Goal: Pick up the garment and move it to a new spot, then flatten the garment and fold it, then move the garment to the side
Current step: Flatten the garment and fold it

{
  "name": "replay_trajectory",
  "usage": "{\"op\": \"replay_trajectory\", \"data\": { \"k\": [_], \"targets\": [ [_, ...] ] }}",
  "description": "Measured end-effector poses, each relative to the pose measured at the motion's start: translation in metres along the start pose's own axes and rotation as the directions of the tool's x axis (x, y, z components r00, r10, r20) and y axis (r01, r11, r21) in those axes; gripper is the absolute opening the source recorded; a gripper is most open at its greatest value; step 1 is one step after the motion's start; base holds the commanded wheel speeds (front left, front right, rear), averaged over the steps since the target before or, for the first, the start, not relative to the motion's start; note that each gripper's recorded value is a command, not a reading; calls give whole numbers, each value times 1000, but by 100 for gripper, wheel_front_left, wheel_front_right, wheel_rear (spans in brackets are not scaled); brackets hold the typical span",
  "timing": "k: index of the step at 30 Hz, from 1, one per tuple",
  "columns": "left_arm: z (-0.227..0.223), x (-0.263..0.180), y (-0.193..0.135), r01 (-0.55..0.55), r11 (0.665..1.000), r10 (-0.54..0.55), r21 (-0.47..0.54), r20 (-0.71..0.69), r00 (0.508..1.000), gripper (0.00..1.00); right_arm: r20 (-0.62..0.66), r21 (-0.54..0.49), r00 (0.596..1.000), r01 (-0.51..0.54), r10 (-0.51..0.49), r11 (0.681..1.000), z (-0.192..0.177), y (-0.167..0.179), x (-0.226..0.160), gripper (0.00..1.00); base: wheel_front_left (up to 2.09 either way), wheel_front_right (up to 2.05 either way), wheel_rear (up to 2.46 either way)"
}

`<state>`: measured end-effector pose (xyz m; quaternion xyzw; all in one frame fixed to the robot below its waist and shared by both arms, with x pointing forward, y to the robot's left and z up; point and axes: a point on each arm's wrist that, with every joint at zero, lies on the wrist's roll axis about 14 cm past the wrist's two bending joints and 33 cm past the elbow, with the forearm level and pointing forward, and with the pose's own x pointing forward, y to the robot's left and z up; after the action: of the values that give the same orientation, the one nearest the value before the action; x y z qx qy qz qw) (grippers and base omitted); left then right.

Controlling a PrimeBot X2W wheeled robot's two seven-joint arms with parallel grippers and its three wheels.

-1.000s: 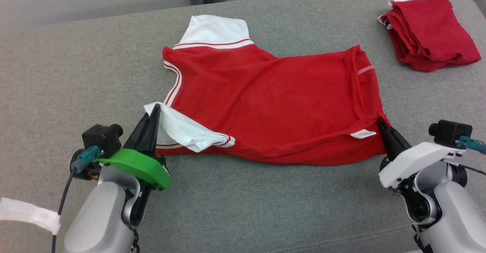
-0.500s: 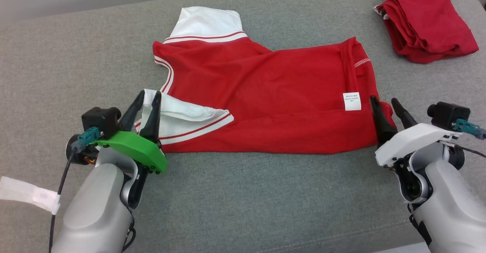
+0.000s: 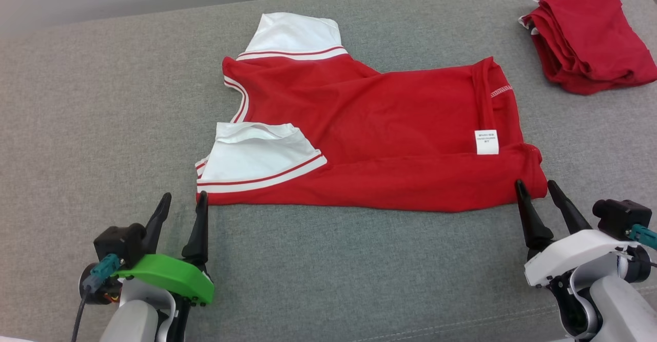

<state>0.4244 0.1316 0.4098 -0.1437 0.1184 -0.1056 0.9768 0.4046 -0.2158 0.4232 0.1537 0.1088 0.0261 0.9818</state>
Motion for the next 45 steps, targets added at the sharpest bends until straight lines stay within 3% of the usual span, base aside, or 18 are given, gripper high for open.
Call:
{"op": "replay_trajectory", "data": {
  "k": [15,16,17,18,27,36,45],
  "targets": [
    [-42,21,-8,19,1000,-19,-3,-148,989,100,-154,-30,987,34,-38,999,-34,-6,26,100,0,0,0],
    [-42,24,-8,18,1000,-19,-9,-152,988,45,-164,-23,986,32,-35,999,-38,-4,28,43,0,0,0],
    [-42,26,-9,17,1000,-19,-16,-152,988,6,-167,-14,985,31,-33,999,-39,-2,30,2,0,0,0],
    [-41,29,-9,16,1000,-19,-25,-152,988,0,-165,-8,986,31,-31,999,-39,-1,32,0,0,0,0],
    [-9,27,4,-16,999,13,-48,-60,998,0,-72,42,997,-8,11,999,-22,19,33,0,0,0,0],
    [-7,-42,18,-92,992,93,-88,4,996,0,-58,51,995,-78,81,996,-27,39,-10,0,0,0,0],
    [-37,-92,8,-127,985,122,-115,-46,991,0,-147,74,987,-48,59,996,-49,28,-47,0,0,0,0]
  ]
}}
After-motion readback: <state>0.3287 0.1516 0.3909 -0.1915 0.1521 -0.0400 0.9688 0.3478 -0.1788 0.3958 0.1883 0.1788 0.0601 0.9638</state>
